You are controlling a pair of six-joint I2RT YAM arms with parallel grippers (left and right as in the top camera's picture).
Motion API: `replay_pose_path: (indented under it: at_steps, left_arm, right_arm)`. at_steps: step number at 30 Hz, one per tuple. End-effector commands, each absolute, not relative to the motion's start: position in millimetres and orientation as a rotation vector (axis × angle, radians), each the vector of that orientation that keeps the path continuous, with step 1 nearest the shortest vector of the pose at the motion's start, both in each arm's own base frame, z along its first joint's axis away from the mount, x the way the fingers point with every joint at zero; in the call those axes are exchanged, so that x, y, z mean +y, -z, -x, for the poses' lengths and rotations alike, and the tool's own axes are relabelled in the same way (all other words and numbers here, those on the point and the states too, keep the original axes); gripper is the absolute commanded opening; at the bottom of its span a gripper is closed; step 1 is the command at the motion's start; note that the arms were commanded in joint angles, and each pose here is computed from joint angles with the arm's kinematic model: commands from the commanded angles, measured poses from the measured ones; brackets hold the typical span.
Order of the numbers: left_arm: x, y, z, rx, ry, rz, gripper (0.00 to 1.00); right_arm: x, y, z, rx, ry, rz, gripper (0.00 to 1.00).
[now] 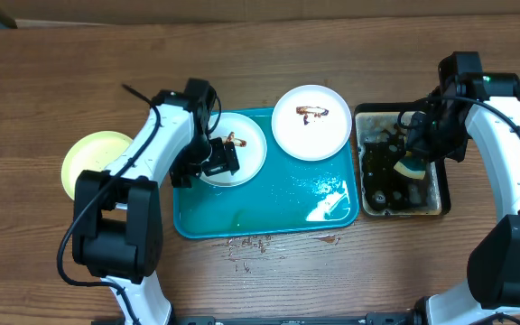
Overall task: Clean dirty plates on tray and stack at the side
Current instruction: 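Drag the white plate toward the tray's left side and tilt it up, then carry the sponge from the basin over the held white plate with the right gripper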
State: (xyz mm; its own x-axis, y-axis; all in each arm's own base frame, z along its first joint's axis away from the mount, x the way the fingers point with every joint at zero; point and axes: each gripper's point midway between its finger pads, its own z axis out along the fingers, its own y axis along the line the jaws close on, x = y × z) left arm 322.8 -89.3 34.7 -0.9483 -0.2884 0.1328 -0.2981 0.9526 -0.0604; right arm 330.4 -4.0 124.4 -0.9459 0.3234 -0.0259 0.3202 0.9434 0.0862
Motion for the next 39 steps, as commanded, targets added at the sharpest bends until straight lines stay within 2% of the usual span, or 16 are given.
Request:
replay_pose_path:
  at_steps: [1, 3, 5, 9, 12, 18, 23, 25, 30, 33, 37, 39]
  left_arm:
    - [-100, -29, -319, -2.951, -0.190, -0.569, 1.00]
    - [-101, -27, -321, -2.950, -0.196, -0.601, 1.00]
    - [-101, -27, -321, -2.954, -0.195, -0.604, 0.95]
    - [-98, -26, -322, -2.965, -0.173, -0.604, 0.75]
    - [-96, -22, -317, -2.950, -0.157, -0.603, 0.67]
    - [-92, -7, -303, -2.923, -0.130, -0.603, 0.62]
    - [-88, -6, -304, -2.934, -0.106, -0.608, 0.48]
    - [-88, -6, -305, -2.938, -0.109, -0.609, 0.36]
    - [-87, -6, -305, -2.939, -0.109, -0.596, 0.14]
    - [-85, -6, -301, -2.925, -0.094, -0.596, 0.13]
    - [-85, -6, -301, -2.934, -0.097, -0.560, 0.06]
    - [-85, -6, -303, -2.940, -0.103, -0.561, 0.04]
  right_arm:
    - [-2, -137, -331, 3.017, -0.142, -0.493, 0.04]
    - [-2, -137, -332, 3.017, -0.142, -0.493, 0.04]
    - [-2, -137, -331, 3.017, -0.142, -0.493, 0.04]
    - [-2, -137, -332, 3.017, -0.142, -0.493, 0.04]
    - [-2, -137, -332, 3.017, -0.142, -0.493, 0.04]
    - [-2, -137, -331, 3.018, -0.142, -0.493, 0.04]
    - [-2, -137, -331, 3.019, -0.142, -0.494, 0.04]
    - [-2, -137, -331, 3.021, -0.142, -0.494, 0.04]
    - [-2, -137, -331, 3.021, -0.142, -0.494, 0.04]
    - [-2, -137, -331, 3.021, -0.141, -0.494, 0.04]
    - [-1, -137, -331, 3.021, -0.149, -0.493, 0.04]
    - [11, -138, -332, 3.025, -0.240, -0.431, 0.04]
